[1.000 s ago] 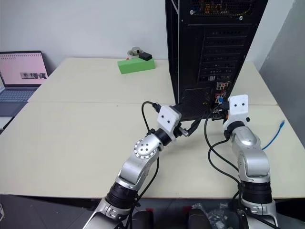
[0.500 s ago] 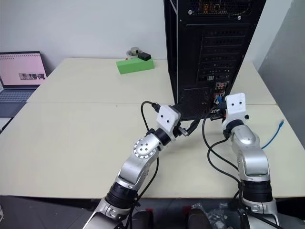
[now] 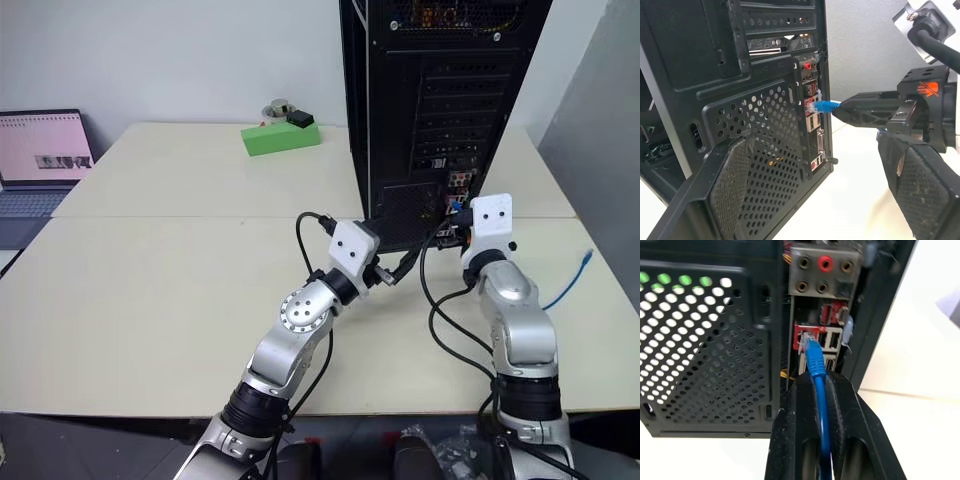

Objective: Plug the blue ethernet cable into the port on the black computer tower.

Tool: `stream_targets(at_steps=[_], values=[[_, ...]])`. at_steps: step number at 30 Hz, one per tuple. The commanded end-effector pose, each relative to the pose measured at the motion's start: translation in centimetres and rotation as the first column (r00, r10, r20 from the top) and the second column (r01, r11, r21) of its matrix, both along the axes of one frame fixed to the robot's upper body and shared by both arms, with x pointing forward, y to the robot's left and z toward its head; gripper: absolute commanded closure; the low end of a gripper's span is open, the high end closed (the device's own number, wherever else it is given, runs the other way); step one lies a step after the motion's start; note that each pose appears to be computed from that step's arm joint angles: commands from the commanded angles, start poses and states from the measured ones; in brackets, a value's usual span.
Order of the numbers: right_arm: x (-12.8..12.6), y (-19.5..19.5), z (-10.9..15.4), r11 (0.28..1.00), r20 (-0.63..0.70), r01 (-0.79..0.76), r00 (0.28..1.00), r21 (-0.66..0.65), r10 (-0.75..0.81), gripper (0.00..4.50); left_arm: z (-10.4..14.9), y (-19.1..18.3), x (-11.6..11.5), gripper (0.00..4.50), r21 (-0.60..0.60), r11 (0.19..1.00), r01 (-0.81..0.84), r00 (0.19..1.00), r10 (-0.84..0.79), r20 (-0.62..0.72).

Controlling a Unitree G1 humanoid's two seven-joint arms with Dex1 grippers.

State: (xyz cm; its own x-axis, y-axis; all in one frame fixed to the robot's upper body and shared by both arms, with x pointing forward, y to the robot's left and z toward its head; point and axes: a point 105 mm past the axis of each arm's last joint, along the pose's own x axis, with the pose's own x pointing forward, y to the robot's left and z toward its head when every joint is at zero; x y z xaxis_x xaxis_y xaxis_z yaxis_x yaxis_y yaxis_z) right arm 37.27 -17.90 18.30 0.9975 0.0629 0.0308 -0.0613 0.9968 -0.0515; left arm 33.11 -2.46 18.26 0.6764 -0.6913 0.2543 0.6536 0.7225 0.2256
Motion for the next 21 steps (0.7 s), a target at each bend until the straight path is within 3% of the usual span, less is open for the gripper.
stream_targets(at_steps=[1, 21], values=[[-0.1, 0.2, 1.5, 0.998, 0.037, 0.011, 0.999, 0.068, -0.014, 4.5, 1.6, -0.4, -0.5, 0.36, -0.026, 1.0, 0.016, 0.998, -0.014, 0.058], [1.2, 0.9, 2.4, 0.998, 0.059, -0.001, 0.998, 0.065, -0.003, 4.5, 1.6, -0.5, -0.6, 0.36, -0.032, 0.999, 0.017, 0.998, -0.015, 0.053]])
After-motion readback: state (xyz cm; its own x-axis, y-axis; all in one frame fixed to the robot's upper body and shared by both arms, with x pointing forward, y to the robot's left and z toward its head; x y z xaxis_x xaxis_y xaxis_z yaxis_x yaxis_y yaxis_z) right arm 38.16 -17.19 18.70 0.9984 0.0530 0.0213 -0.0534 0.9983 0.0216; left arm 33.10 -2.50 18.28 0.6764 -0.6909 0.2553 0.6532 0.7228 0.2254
